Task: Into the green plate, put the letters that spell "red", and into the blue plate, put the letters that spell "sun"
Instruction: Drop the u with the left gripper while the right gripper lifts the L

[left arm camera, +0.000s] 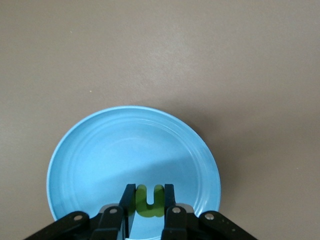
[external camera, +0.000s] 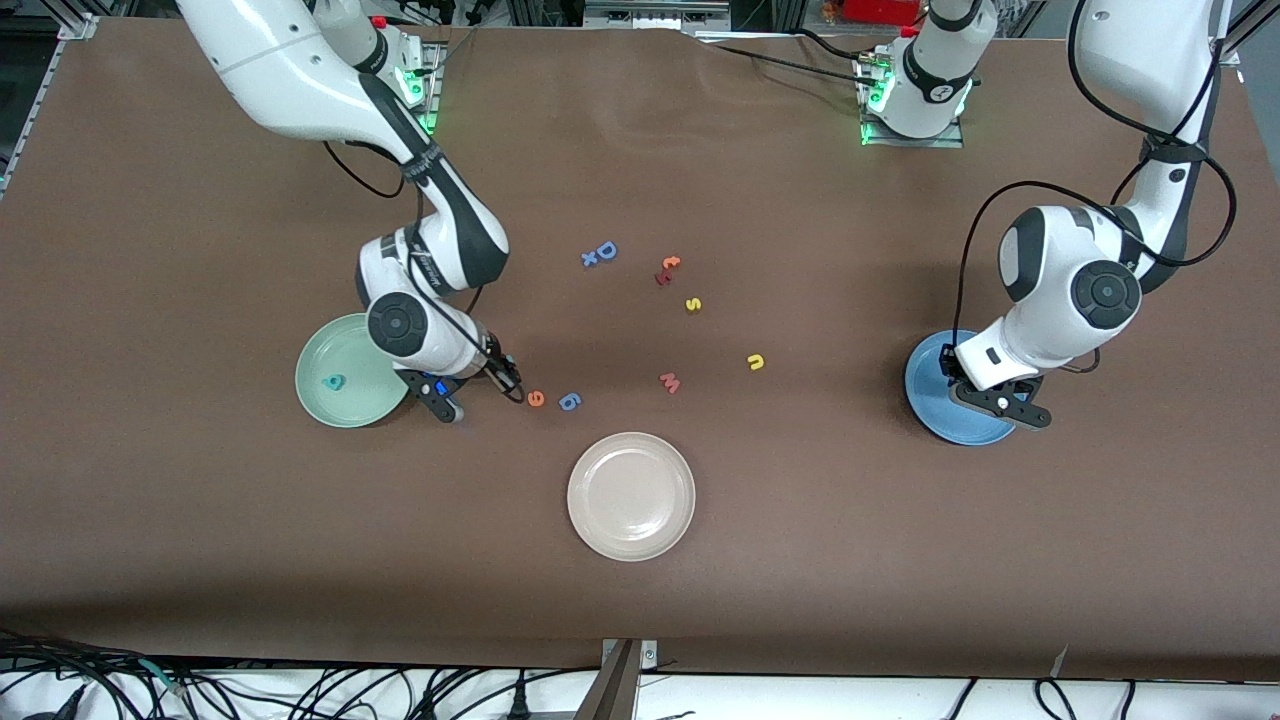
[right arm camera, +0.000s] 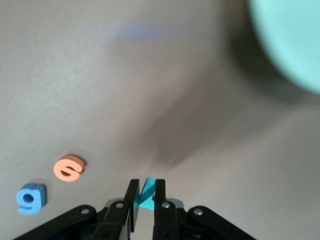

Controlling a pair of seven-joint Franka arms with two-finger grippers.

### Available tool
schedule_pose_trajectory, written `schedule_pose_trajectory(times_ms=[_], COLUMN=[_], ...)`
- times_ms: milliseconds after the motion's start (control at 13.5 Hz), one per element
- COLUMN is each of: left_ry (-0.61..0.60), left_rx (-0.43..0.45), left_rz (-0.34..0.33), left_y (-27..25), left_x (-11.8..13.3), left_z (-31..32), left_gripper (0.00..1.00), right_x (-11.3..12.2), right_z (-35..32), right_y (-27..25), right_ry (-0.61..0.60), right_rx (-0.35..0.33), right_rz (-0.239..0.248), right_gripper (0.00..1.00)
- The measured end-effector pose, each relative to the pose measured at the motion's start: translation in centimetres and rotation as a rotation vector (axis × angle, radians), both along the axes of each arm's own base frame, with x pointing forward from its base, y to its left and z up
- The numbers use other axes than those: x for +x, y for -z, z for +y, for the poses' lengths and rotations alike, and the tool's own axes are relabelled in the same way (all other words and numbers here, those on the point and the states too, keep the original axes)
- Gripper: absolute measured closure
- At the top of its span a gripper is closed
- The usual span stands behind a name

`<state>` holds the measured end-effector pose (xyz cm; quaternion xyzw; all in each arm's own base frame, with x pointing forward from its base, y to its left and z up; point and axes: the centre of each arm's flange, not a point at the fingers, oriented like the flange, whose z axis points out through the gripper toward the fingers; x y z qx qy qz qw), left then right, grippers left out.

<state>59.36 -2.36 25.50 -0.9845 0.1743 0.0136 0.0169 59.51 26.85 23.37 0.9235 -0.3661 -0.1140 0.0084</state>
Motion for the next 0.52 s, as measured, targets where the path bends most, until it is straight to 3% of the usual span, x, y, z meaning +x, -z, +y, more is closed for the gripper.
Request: schedule_pose_trajectory(times_ms=[74, 222, 518], left_ry=[0.000, -0.008, -0.030], left_rx=[0.001, 0.003, 0.001], left_rz=[0.004, 0.013, 0.015], left_y=[0.2, 0.9, 1.1], left_x=[0.1, 0.2, 0.2], left_z=[0.1, 0.5, 0.3], left_gripper=[0.69, 0.48, 0.09], right_x=[0.7, 1.8, 2.9], right_z=[-1.8, -6.5, -16.0], right_y=[-2.1, -4.4, -2.6], right_ry=[-0.023, -0.079, -0.191], right_rx=[-0.015, -0.033, -0.042], right_rz=[0.020, 0.044, 0.091], right_gripper=[0.84, 0.84, 0.84])
